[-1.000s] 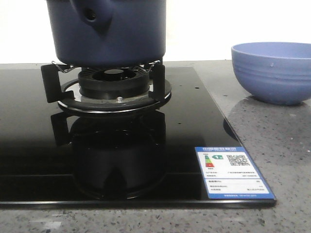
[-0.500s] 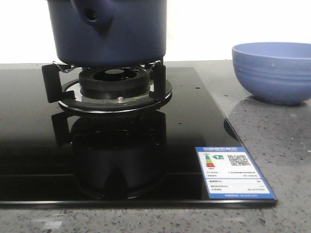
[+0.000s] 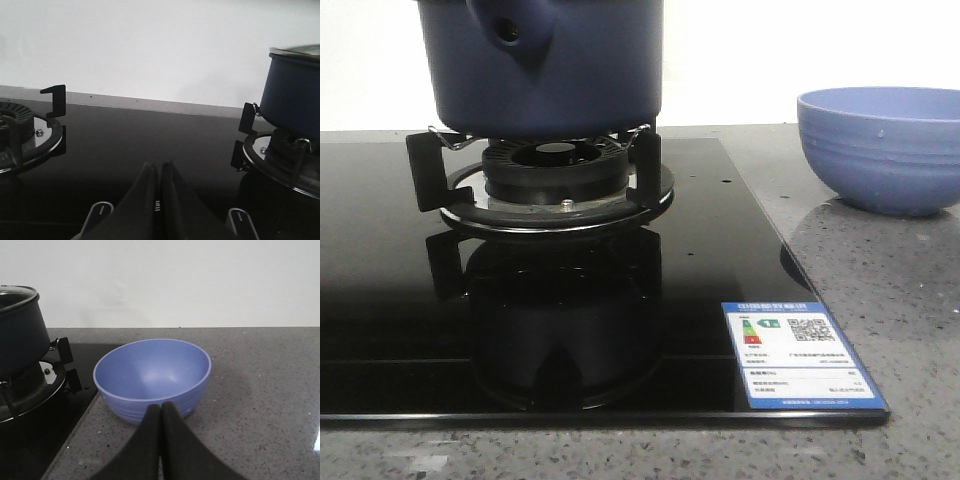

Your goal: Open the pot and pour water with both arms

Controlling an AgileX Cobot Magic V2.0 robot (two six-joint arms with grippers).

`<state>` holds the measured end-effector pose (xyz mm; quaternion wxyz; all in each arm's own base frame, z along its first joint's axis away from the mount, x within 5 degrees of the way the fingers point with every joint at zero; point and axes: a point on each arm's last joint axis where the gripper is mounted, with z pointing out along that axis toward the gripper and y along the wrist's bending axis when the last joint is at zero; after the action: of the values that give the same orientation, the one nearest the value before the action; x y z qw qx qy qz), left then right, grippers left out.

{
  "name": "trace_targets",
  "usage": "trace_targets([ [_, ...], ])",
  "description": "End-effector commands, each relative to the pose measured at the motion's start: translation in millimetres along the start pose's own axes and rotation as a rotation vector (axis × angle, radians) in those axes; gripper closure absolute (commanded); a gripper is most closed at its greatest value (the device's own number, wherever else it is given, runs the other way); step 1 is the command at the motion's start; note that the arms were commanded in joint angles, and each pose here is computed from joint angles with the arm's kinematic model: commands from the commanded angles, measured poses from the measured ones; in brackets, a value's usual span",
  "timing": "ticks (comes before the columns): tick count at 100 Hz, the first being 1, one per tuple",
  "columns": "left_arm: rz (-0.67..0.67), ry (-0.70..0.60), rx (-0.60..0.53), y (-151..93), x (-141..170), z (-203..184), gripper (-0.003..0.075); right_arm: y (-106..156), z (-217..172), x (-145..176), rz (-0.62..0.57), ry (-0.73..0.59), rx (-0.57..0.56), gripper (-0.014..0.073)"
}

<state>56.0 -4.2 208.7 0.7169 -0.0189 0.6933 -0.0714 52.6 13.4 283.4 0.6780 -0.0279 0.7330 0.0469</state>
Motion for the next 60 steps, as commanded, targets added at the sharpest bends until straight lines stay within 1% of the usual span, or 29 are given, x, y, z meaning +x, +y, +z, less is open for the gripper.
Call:
trace_targets([
  [1,-0.014,-0.063,0.01,0.5,3.5,-1.4,0.0741,-2.3,-1.6,-13.7,0.006,-0.081,0.03,0.0658],
  [22,-0.014,-0.063,0.01,0.5,3.5,-1.4,0.0741,-2.5,-1.6,-14.1,0.006,-0.086,0.033,0.0658],
  [28,-0.014,-0.063,0.01,0.5,3.5,-1.4,0.0741,-4.7,-1.7,-15.5,-0.024,-0.105,0.058,0.0658],
  [36,-0.014,-0.063,0.01,0.5,3.5,-1.4,0.0741,-8.5,-2.2,-19.5,0.016,-0.16,0.097,0.0658],
  [37,-0.014,-0.063,0.01,0.5,3.5,-1.4,0.0741,-9.3,-2.3,-19.6,0.004,-0.162,0.106,0.0658],
  [38,-0.014,-0.063,0.01,0.5,3.5,-1.4,0.0741,-9.9,-2.2,-19.4,0.022,-0.166,0.111,0.0658],
  [42,-0.014,-0.063,0.01,0.5,3.5,-1.4,0.0741,-13.3,-2.2,-19.8,-0.001,-0.188,0.148,0.0658],
  [43,-0.014,-0.063,0.01,0.5,3.5,-1.4,0.0741,-14.1,-2.3,-20.6,0.014,-0.203,0.155,0.0658],
  [44,-0.014,-0.063,0.01,0.5,3.5,-1.4,0.0741,-15.0,-2.0,-19.5,-0.011,-0.202,0.166,0.0658],
  [45,-0.014,-0.063,0.01,0.5,3.5,-1.4,0.0741,-15.5,-1.8,-19.0,0.005,-0.206,0.169,0.0658],
  [46,-0.014,-0.063,0.01,0.5,3.5,-1.4,0.0741,-16.4,-1.4,-18.2,-0.022,-0.213,0.181,0.0658],
  [50,-0.014,-0.063,0.01,0.5,3.5,-1.4,0.0741,-18.4,0.0,-15.0,-0.043,-0.231,0.2,0.0658],
  [60,-0.014,-0.063,0.01,0.5,3.5,-1.4,0.0741,-20.1,6.5,1.7,-0.065,-0.268,0.202,0.0658],
])
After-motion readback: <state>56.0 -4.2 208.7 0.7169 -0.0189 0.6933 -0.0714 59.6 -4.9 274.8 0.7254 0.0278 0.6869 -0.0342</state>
